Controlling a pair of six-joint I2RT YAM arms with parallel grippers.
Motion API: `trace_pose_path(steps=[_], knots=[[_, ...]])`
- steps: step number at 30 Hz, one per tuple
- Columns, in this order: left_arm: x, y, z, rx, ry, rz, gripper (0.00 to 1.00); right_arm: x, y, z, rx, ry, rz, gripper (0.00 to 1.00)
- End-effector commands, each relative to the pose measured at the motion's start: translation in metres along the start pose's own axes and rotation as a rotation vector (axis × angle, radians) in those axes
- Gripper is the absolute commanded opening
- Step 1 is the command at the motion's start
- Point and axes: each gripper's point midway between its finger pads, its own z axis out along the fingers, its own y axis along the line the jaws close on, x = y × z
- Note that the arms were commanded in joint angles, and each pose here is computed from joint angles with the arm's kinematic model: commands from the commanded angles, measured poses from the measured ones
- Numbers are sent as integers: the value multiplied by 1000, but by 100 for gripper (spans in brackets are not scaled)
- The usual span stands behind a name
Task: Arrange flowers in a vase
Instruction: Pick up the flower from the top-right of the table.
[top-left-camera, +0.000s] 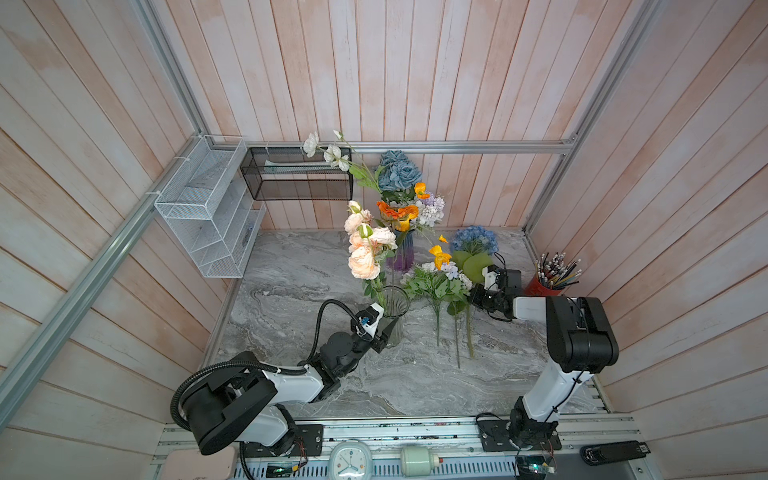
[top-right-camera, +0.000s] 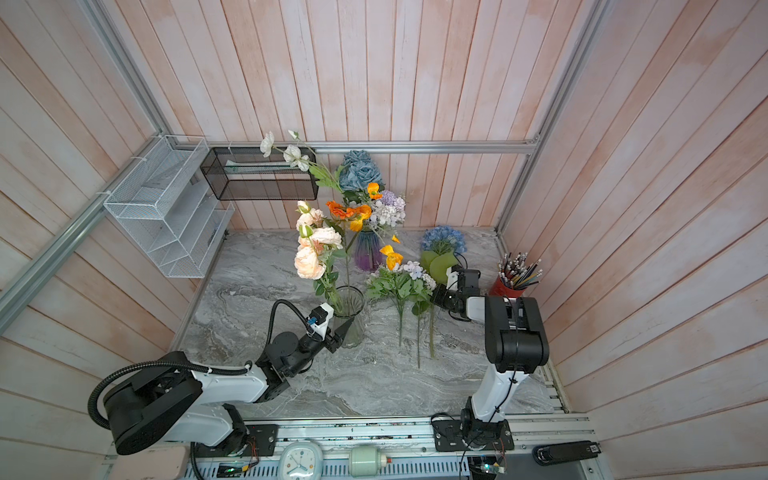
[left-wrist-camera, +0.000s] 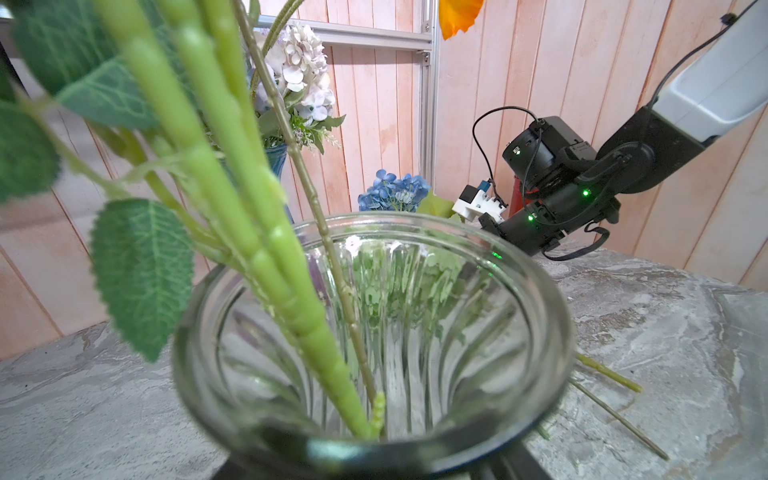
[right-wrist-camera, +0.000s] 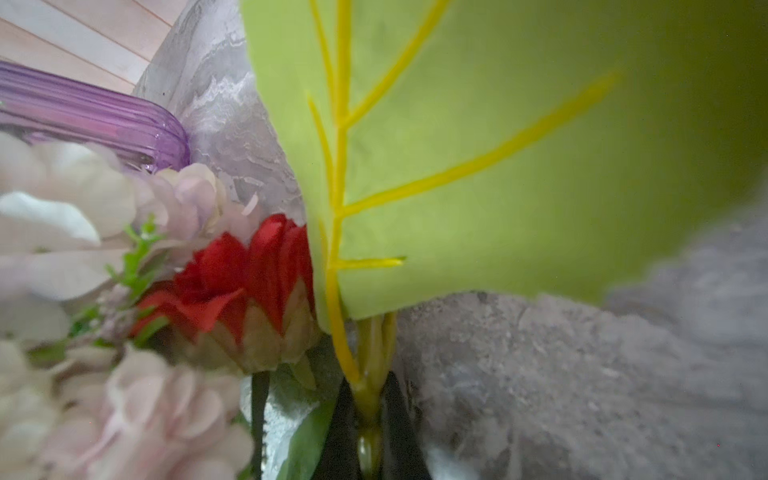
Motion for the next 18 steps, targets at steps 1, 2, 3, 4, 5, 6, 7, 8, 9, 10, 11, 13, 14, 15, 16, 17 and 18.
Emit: trace_pose_path(steps=[1,2,3,4,5,6,7,8,9,10,11,13,14,15,16,17,18], knots=[[25,-1,-1,-2,97,45,57,-12,6,-10,14,-41,-39,0],[25,-1,-1,-2,96,44,58,-15,7,-15,20,-53,-47,0],[26,-1,-1,-3,98,45,58,-17,9,-20,24,-65,-57,0],[26,-1,-1,-3,98,45,58,-19,10,-24,27,-78,-64,0],[27,-1,-1,-5,101,46,58,-22,11,-30,33,-94,-73,0],[26,-1,-1,-6,99,47,58,-27,13,-37,36,-113,-82,0],[27,0,-2,-8,101,48,58,-30,15,-43,36,-127,-88,0],[27,0,-2,-10,100,48,57,-36,18,-51,37,-151,-99,0],[28,1,-2,-12,102,50,58,-42,22,-58,38,-172,-108,0],[29,1,-2,-13,105,51,58,-46,25,-65,40,-188,-117,0],[30,1,-3,-13,109,51,58,-52,31,-73,41,-210,-134,0],[32,0,-3,-10,114,49,58,-64,41,-90,50,-257,-155,0],[32,0,-3,-10,117,51,58,-71,46,-101,53,-286,-165,0],[32,0,-3,-10,117,51,58,-77,53,-111,50,-318,-174,0],[33,0,-3,-11,118,54,58,-82,60,-121,44,-343,-179,0],[32,0,-3,-11,116,56,58,-88,70,-133,28,-374,-191,0],[31,1,-3,-15,115,59,58,-93,81,-145,8,-405,-198,0]])
